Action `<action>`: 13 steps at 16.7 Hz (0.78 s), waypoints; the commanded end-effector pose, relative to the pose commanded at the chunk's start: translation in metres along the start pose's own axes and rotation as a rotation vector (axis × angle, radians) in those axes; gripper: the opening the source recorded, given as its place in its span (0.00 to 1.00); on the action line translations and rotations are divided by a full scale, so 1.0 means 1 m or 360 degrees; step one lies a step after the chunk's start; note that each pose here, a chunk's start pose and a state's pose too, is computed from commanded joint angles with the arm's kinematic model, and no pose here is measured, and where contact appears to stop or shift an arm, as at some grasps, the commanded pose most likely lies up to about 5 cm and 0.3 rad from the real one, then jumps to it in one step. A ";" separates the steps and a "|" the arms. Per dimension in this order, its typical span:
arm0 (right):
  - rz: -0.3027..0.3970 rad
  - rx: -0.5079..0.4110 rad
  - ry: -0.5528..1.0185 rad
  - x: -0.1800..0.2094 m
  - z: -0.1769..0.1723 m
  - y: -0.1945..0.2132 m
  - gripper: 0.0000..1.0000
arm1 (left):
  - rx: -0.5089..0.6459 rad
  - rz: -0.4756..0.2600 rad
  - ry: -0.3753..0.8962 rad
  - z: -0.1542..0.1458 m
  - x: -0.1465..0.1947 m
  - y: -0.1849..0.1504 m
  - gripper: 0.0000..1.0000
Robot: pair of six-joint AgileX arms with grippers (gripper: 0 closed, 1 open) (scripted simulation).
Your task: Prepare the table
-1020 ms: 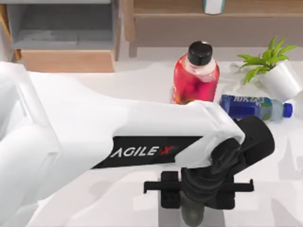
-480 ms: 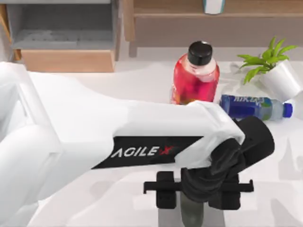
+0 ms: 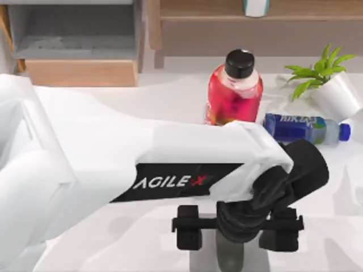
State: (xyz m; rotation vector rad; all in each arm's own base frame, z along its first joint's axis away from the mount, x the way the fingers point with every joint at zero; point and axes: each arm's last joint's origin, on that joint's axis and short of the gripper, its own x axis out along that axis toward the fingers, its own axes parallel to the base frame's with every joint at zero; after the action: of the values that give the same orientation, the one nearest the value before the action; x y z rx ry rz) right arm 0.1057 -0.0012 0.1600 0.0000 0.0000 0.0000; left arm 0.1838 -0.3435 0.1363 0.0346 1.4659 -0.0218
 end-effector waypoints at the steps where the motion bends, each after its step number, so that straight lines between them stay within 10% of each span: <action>1: 0.0000 0.0000 0.0000 0.000 0.000 0.000 1.00 | 0.0000 0.0000 0.0000 0.000 0.000 0.000 1.00; 7: 0.0000 0.0000 0.0000 0.000 0.000 0.000 1.00 | 0.0047 -0.0130 0.0050 0.008 -0.003 0.010 1.00; 13: 0.0000 0.0000 0.0000 0.000 0.000 0.000 1.00 | 0.0255 -0.0681 -0.0050 0.051 -0.015 0.055 1.00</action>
State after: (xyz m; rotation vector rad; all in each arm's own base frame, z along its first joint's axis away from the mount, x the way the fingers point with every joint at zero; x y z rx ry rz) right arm 0.1057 -0.0012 0.1600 0.0000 0.0000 0.0000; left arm 0.2352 -0.2906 0.1575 -0.1492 1.4146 -0.4855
